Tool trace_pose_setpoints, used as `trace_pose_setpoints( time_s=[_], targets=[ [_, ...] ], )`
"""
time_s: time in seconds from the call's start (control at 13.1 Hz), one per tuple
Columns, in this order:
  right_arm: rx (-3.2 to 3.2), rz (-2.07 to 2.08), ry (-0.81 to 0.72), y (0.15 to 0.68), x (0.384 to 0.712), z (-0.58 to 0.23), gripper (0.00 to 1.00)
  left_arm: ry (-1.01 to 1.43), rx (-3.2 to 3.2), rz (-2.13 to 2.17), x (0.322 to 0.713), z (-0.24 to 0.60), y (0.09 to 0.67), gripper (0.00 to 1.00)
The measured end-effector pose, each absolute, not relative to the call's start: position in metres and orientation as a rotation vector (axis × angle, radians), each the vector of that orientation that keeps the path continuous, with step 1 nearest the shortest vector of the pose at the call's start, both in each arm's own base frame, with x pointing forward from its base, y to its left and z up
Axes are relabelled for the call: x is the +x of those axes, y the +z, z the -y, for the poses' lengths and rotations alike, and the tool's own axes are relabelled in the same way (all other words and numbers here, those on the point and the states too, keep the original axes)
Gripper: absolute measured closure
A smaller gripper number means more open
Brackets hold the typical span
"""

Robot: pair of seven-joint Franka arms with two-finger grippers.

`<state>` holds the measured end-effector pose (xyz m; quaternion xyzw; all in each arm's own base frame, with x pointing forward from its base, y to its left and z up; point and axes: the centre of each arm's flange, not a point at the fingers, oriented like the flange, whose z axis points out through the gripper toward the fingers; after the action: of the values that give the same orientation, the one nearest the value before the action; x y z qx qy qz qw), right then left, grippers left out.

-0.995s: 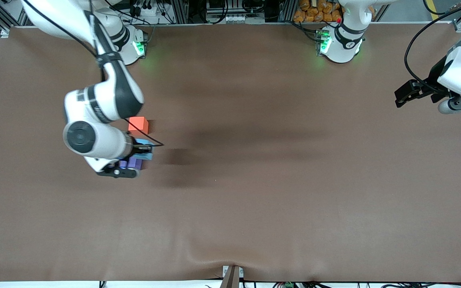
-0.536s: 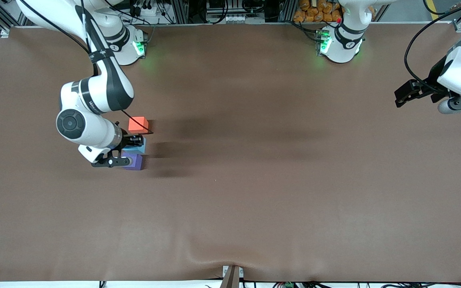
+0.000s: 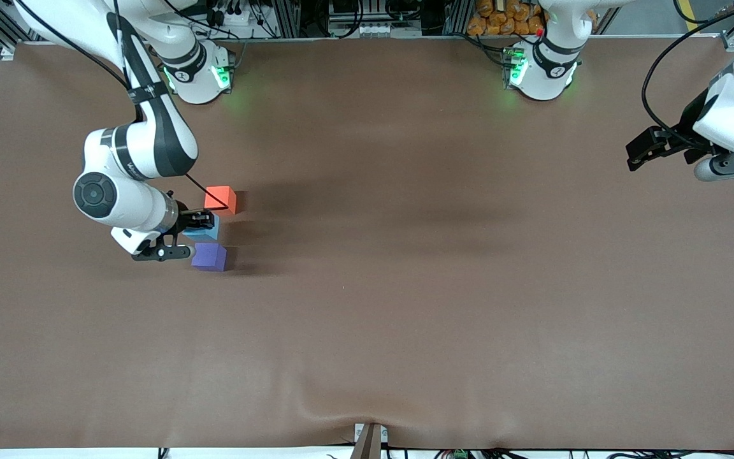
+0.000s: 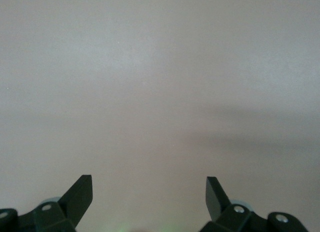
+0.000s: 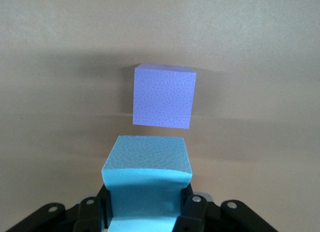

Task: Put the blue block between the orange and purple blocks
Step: 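Carry the cube with the right gripper to the gap between orange and purple cubes, then lower the cube between the orange and purple cubes and open the right gripper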

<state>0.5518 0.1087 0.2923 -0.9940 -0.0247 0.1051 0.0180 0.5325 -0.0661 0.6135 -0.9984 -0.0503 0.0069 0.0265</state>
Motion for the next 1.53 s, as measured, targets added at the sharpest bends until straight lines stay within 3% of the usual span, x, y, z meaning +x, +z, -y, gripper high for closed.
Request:
trace_pose_setpoints(
  time_s=[1.53],
  targets=[
    [-3.126,0.138,0.272,0.208,0.528,-0.11,0.47,0.017,-3.086,0.136,0.533,0.073,0.614,0.0]
  ],
)
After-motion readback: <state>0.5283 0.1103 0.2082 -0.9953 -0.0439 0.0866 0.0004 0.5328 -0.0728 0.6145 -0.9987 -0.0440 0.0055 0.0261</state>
